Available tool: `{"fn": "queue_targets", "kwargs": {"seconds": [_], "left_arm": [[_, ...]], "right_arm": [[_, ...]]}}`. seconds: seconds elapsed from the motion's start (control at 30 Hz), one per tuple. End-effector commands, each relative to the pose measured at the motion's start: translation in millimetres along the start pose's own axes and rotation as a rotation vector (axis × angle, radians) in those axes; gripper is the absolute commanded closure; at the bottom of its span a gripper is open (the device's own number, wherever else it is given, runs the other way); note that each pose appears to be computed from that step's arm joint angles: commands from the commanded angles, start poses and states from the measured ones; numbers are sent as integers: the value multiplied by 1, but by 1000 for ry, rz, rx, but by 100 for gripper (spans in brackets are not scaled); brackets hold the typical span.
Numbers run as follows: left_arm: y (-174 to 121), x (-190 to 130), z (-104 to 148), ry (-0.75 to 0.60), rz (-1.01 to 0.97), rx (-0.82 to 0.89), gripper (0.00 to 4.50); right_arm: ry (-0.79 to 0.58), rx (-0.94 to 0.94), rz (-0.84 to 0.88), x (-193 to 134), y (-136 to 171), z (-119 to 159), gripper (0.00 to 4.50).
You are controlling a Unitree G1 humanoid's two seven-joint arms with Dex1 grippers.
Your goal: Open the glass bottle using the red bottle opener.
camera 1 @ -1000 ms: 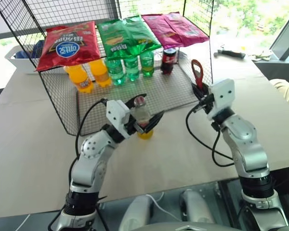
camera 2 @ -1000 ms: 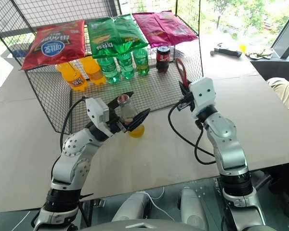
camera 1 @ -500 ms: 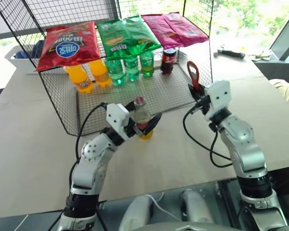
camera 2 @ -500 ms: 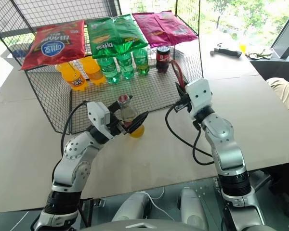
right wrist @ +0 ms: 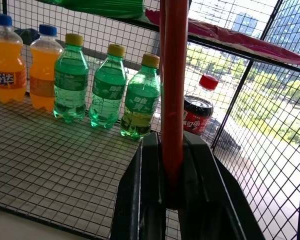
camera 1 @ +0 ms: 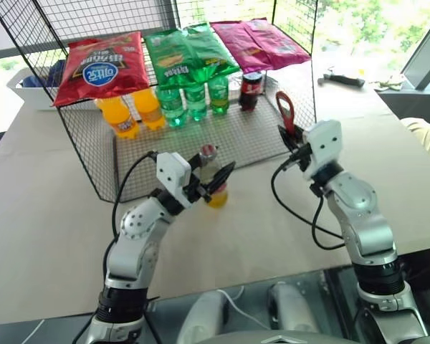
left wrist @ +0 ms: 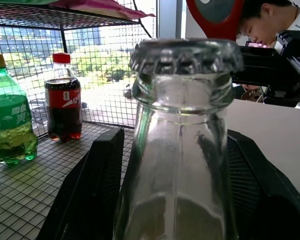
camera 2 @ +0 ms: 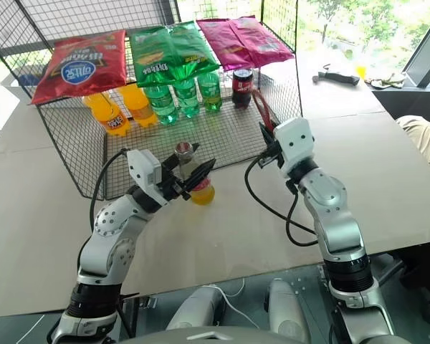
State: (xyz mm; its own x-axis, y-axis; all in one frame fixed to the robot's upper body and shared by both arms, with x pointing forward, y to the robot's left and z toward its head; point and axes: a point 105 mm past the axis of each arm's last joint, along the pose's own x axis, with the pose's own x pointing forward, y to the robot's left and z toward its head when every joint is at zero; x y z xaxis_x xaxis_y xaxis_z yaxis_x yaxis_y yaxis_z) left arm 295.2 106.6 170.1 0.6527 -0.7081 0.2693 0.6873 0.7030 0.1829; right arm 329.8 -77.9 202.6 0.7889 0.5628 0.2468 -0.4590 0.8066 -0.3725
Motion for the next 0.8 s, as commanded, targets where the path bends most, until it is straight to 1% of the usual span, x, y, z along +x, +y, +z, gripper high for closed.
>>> {"fn": "queue_targets", "kwargs": {"seconds": [0.03, 0.1, 0.2, 0.37, 0.5, 0.63, 0.8], "left_arm": [[-2, -2, 0, -8, -10, 3, 229], [-2, -3, -1, -4, -10, 1, 229], [-2, -2, -4, 3, -12, 0, 229], [-1, -2, -8, 17, -12, 0, 229], [-1, 0, -9, 16, -16, -3, 229], [-1, 0, -9, 15, -20, -7, 229], [0, 1, -9, 16, -26, -13, 229]], "right_arm": [[-85, -156, 121, 11, 24, 18, 450], [-111, -234, 198, 16, 42, 21, 450], [-133, -332, 286, 22, 62, 16, 450], [-195, -508, 379, 26, 88, 7, 450], [-242, -611, 401, 27, 97, 1, 450], [-307, -692, 388, 27, 99, 3, 450], [-296, -708, 446, 29, 111, -20, 450]]}}
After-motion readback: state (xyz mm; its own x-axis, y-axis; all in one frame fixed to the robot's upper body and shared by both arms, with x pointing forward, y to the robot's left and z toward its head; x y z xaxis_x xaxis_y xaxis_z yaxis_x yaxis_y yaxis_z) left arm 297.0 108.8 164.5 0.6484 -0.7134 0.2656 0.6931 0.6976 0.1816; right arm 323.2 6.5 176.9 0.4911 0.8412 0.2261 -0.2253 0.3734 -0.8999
